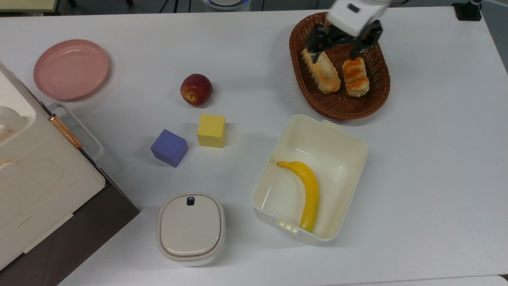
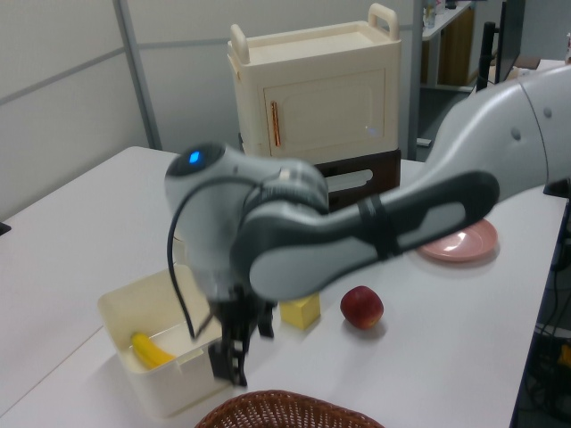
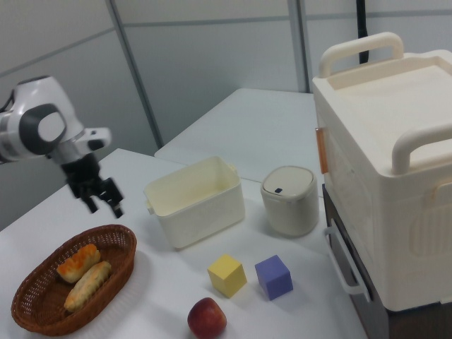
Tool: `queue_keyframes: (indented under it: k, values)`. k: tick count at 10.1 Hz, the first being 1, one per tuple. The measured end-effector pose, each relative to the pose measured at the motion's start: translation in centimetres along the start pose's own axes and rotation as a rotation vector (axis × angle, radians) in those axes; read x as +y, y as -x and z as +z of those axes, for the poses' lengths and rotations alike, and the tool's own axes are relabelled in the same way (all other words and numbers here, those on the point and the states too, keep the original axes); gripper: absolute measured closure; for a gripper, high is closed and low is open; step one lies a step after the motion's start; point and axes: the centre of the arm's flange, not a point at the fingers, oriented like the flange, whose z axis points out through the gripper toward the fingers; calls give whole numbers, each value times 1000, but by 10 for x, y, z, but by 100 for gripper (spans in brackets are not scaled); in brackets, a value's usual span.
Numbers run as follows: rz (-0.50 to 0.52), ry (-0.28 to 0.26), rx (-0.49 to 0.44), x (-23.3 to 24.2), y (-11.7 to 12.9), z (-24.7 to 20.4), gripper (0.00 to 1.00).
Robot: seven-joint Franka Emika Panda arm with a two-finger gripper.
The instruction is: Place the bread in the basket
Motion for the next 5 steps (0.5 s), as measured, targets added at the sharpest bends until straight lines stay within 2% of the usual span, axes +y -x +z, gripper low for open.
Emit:
queue_keyframes:
  k: [2,3,4,5]
  values:
    - [117,16,56,106,-18,-29,0]
    - [165,20,50,161,-13,-43,0]
    - [196,22,30,214,3,-61,0]
    - [211,6,23,246,17,-75,0]
